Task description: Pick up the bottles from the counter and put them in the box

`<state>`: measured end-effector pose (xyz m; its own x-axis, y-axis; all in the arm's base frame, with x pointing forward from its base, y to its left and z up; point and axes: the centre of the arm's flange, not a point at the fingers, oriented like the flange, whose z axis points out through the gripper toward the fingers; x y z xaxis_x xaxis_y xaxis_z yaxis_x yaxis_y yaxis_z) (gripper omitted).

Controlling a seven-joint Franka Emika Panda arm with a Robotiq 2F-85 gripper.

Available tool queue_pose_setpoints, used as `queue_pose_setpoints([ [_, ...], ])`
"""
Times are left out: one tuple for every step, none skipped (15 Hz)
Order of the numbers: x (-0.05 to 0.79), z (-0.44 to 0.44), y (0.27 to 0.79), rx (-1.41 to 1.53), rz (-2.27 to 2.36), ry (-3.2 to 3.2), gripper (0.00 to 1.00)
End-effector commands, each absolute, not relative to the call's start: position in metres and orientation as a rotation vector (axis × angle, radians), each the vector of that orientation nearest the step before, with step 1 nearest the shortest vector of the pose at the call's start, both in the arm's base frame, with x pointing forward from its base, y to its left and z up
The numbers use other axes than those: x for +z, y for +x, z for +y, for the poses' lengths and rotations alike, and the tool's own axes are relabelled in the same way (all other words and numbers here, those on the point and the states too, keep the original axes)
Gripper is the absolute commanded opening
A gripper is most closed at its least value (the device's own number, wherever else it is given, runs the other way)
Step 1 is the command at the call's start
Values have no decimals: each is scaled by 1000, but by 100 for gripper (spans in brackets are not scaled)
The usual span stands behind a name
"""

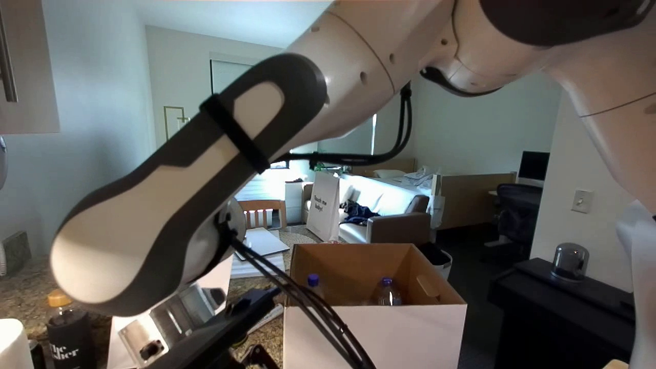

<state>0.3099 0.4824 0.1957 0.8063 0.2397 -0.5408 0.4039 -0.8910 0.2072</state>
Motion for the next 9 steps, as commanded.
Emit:
queue_pose_setpoints([
  [168,513,298,-822,570,2682,100],
  [166,522,294,-837,597,2689,100],
  [161,528,292,-847,614,2690,100],
  [159,535,292,-849,620,2699,100],
  [158,539,293,-842,620,2709,100],
  [158,543,296,-830,613,2724,100],
  [159,546,300,-805,604,2745,100],
  [160,550,306,-755,567,2788,100],
  [161,553,312,-711,537,2823,100],
])
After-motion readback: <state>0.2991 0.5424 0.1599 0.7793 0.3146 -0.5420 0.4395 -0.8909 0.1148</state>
